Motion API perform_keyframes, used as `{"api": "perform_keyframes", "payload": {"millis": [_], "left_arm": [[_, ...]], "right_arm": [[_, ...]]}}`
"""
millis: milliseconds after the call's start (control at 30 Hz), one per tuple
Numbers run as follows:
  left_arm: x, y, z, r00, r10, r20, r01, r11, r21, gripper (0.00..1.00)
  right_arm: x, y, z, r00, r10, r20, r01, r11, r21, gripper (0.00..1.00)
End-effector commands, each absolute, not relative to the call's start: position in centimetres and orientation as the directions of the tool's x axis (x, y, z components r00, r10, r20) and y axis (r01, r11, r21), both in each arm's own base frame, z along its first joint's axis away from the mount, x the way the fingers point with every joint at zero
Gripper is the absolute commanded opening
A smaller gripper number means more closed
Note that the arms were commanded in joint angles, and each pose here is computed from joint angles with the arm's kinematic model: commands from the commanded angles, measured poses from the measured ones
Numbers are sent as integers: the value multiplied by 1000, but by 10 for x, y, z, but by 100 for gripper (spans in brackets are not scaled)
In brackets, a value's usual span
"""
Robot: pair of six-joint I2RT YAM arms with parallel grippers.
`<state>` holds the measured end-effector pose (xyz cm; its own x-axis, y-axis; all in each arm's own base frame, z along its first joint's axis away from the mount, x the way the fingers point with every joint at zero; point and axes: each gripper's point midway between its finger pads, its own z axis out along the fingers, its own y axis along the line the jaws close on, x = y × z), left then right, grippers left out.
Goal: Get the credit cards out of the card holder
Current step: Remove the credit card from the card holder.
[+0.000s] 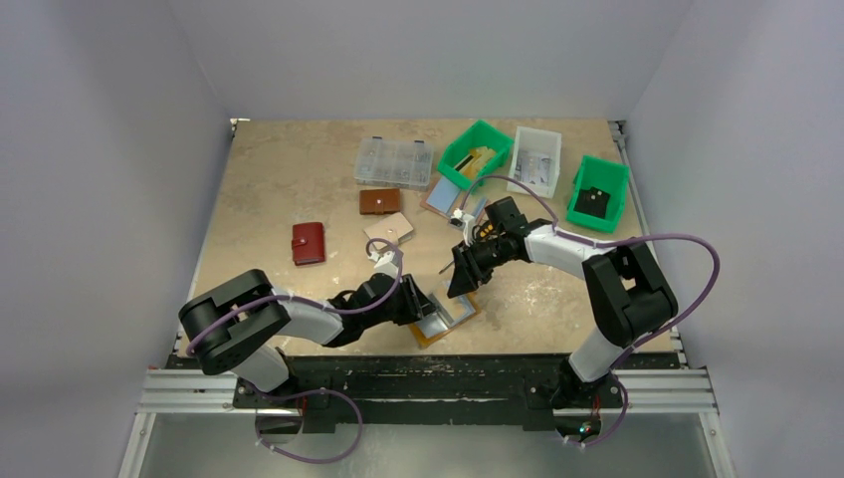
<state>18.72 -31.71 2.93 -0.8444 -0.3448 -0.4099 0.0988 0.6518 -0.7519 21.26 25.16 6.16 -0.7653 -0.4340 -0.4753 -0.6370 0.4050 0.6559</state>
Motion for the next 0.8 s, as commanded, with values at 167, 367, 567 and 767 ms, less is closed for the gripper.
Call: {"api": "perform_keyframes", "payload": {"millis": [167, 367, 567, 767], "left_arm": [[183, -311, 15, -851, -329, -409, 88, 679, -729, 19], [182, -311, 10, -856, -325, -401, 82, 682, -727, 12], [180, -311, 7, -861, -322, -394, 77, 683, -727, 8], [179, -310, 6, -862, -323, -390, 73, 683, -727, 6]], "right_arm": [[224, 256, 82, -704, -441, -557, -708, 376, 597, 47], [223, 255, 79, -710, -445, -547, -702, 379, 603, 47], [225, 255, 80, -705, -447, -550, -707, 385, 593, 46], [225, 255, 92, -671, -446, -592, -740, 361, 568, 48]]}}
